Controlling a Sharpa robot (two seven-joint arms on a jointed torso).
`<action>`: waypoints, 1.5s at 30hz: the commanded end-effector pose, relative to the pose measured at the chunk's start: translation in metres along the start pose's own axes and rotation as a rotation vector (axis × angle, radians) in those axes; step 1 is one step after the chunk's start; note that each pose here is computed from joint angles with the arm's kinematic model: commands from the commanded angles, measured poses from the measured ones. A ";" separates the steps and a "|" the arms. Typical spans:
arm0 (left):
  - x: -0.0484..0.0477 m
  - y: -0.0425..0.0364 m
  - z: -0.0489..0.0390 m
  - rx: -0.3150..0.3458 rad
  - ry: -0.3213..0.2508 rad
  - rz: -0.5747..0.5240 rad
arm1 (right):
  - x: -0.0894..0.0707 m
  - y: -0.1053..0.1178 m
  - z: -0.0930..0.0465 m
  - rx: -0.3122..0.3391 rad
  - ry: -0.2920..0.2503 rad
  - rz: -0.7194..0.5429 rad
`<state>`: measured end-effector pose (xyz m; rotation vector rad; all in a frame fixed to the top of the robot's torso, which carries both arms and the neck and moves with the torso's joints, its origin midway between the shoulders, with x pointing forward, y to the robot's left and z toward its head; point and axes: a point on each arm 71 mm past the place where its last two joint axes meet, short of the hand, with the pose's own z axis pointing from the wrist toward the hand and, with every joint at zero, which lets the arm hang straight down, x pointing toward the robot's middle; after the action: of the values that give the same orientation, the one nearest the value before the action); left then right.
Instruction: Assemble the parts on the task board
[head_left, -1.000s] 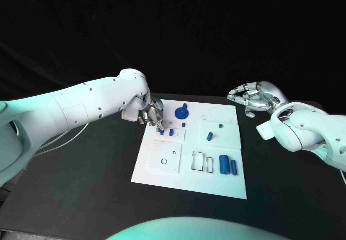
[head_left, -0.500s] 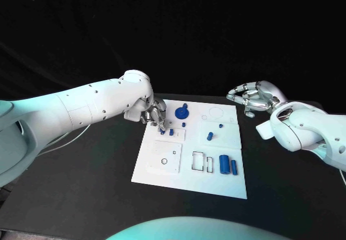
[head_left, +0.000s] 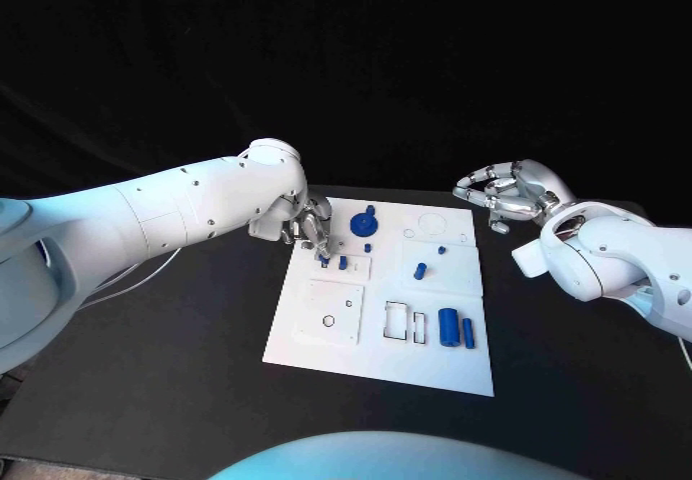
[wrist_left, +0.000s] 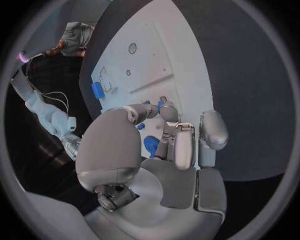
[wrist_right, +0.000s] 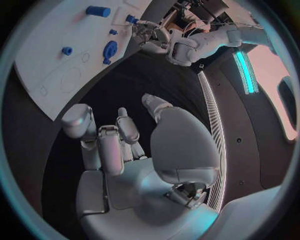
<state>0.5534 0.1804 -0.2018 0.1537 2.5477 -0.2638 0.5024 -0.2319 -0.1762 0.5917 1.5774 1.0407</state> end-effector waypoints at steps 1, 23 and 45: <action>0.0009 -0.0014 0.0003 0.005 0.014 0.006 | 0.001 0.000 0.000 -0.003 0.015 0.000; 0.0023 0.0031 0.0007 0.007 0.042 -0.035 | 0.001 0.000 0.000 -0.002 0.015 0.000; 0.0060 0.0035 0.0026 0.007 0.062 -0.042 | 0.002 0.000 0.000 -0.003 0.016 0.000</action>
<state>0.5521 0.1851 -0.2068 0.1067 2.5953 -0.2818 0.5027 -0.2322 -0.1764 0.5925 1.5779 1.0392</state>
